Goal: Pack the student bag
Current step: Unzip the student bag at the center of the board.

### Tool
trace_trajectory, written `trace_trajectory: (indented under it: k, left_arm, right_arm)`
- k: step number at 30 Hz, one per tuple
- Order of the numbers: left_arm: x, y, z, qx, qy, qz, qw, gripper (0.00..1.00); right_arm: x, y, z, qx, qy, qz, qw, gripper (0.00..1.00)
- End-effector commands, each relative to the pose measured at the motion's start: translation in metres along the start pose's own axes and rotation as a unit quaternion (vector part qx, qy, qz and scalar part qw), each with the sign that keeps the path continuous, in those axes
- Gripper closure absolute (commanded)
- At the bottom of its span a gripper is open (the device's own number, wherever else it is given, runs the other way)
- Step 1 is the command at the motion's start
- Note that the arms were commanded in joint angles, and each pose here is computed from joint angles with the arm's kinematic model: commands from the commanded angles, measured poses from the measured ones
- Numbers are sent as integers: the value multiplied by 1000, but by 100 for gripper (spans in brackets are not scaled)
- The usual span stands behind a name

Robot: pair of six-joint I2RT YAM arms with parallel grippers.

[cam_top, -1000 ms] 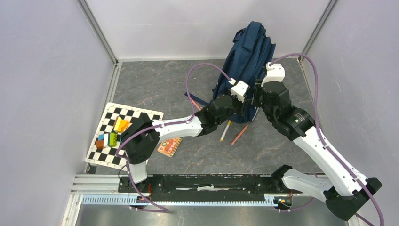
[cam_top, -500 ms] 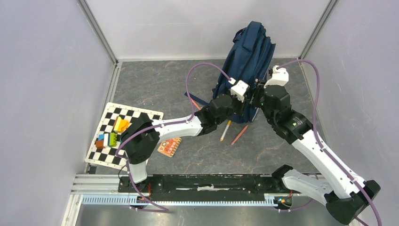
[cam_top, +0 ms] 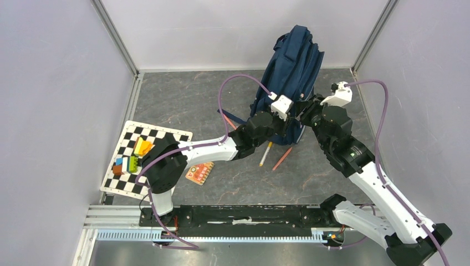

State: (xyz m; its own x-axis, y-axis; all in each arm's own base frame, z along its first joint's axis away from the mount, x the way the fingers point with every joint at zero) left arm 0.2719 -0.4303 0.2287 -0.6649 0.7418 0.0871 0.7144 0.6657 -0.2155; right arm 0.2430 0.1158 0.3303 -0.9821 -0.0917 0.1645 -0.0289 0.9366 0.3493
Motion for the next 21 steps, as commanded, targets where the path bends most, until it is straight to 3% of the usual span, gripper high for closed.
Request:
trace_trajectory:
  k: [1,8,21]
  left_arm:
    - [11,-18,-9,-2,-3,50,999,98]
    - [13,-19,-10,-1,-4,54,999,98]
    - [11,-20,-9,-1,-2,56,998,98]
  right_arm:
    - [-2,4,-4,-40,-11,-16,999,63]
    - [-8,-1,5,-63,-1,-21,998,62]
    - [-7,9,8,-91,12,-63,994,69]
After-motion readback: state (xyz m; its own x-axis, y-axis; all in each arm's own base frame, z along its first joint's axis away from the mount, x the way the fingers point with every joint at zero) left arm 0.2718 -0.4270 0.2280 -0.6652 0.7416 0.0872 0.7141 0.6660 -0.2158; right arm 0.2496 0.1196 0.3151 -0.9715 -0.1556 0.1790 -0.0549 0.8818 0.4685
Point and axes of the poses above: each gripper's point midway between its finger pads, its own x axis back along the fingers, its own y axis along the line the jaws close on, z = x × y, the point moved 6 cm from there along x, back along the fingers, and after that the axes turned 7 degrees about x, right-handed, at the moved point
